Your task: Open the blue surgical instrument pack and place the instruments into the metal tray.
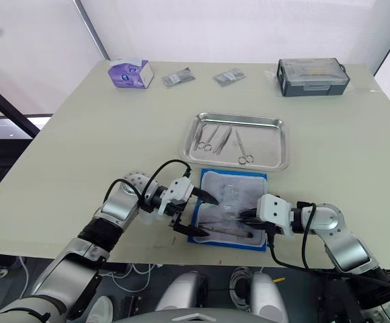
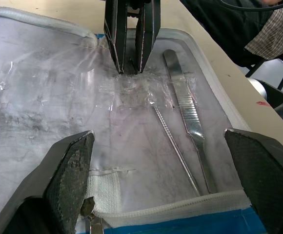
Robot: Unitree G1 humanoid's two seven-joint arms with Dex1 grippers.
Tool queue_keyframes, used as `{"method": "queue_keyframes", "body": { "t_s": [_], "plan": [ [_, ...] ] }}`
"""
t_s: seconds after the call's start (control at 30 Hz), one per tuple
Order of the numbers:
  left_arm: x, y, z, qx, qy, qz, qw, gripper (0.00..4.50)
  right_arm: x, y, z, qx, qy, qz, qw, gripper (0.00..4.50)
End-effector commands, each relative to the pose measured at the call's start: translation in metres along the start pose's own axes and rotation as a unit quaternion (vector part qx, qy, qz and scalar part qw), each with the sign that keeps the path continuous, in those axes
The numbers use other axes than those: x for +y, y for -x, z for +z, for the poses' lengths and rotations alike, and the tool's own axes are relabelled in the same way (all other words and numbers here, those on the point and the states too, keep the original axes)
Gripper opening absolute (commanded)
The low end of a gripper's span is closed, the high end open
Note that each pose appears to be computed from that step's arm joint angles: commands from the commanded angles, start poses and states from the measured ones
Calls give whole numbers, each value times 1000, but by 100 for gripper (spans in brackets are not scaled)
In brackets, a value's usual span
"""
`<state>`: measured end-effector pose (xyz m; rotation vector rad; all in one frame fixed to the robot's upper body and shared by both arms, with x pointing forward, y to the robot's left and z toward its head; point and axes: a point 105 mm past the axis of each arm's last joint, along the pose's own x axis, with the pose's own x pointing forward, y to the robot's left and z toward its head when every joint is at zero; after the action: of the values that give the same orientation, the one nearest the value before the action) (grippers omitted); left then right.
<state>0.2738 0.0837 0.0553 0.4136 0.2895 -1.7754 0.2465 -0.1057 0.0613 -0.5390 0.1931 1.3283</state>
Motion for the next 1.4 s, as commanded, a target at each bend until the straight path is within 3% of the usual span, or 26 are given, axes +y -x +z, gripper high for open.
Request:
{"method": "queue_keyframes", "body": {
  "t_s": [0.03,0.27,0.37,0.8,1.4],
  "plan": [
    [-24,-10,-44,56,85,-39,994,450,8,-1,-10,20,-8,25,999,66],
    [-24,-10,-44,57,85,-39,994,450,12,-2,-13,21,-31,38,999,66],
    [-23,-10,-44,56,85,-38,994,450,11,-2,-13,22,-33,36,999,1],
    [-24,-11,-44,55,87,-38,994,450,7,10,3,13,-15,27,999,1],
    [-25,-16,-44,51,85,-45,994,450,-1,38,37,69,92,29,993,1]
  ]
}}
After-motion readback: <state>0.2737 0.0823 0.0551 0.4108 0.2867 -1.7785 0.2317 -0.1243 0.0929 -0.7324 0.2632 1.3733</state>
